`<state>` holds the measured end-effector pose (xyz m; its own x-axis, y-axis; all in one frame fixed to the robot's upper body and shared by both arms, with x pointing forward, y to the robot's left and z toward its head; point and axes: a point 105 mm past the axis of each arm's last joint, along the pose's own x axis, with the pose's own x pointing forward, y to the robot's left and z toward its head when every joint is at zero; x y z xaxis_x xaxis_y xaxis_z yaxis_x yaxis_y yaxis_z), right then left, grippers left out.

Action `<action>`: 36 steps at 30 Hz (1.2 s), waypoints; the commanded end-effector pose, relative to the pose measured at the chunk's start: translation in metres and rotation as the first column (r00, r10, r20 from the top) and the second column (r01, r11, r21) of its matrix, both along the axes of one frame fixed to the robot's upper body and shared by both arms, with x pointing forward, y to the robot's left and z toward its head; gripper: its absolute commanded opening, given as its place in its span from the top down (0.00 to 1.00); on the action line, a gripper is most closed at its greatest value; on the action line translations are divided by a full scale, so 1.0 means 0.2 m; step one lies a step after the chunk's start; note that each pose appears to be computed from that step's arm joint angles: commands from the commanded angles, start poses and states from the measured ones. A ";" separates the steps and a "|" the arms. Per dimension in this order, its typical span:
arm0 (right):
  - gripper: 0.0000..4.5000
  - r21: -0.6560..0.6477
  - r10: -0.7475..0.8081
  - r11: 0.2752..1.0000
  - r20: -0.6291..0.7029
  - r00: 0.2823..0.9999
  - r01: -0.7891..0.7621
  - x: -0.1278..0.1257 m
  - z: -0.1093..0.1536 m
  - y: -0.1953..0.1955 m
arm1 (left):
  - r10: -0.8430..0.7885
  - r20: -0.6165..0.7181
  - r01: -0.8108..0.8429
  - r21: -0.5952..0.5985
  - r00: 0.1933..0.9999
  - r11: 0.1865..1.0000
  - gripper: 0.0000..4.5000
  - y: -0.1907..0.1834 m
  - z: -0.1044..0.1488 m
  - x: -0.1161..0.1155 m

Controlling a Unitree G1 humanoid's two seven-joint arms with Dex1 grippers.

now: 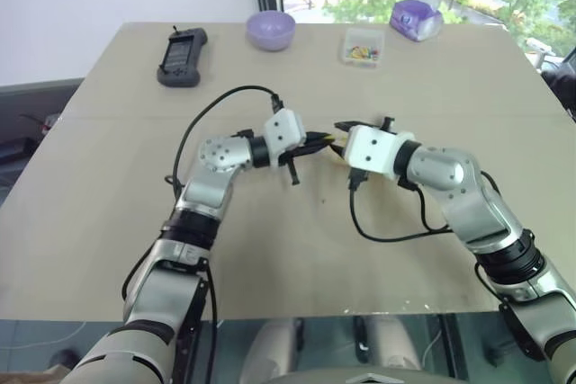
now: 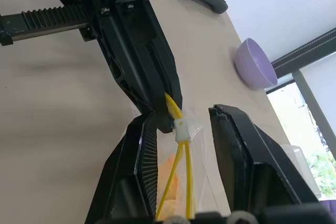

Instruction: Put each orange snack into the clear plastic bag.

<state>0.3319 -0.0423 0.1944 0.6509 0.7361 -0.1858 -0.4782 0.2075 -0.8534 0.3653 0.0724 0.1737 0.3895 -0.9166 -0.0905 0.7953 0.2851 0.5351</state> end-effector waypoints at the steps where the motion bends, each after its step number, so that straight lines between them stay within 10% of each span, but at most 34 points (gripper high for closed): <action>1: 0.78 0.020 -0.005 1.000 0.056 0.998 0.004 -0.01 0.08 -0.02 | -0.006 0.062 0.007 -0.020 0.998 1.000 1.00 -0.01 0.09 0.00; 3: 0.99 0.021 -0.006 1.000 0.057 0.998 0.004 -0.01 0.08 -0.02 | -0.006 0.062 0.007 -0.019 0.998 1.000 1.00 -0.01 0.09 0.00; 36: 0.99 -0.034 -0.338 0.941 -0.021 0.941 0.338 -0.04 -0.07 -0.61 | 0.045 0.071 -0.042 -0.035 0.996 0.998 1.00 0.12 0.11 0.01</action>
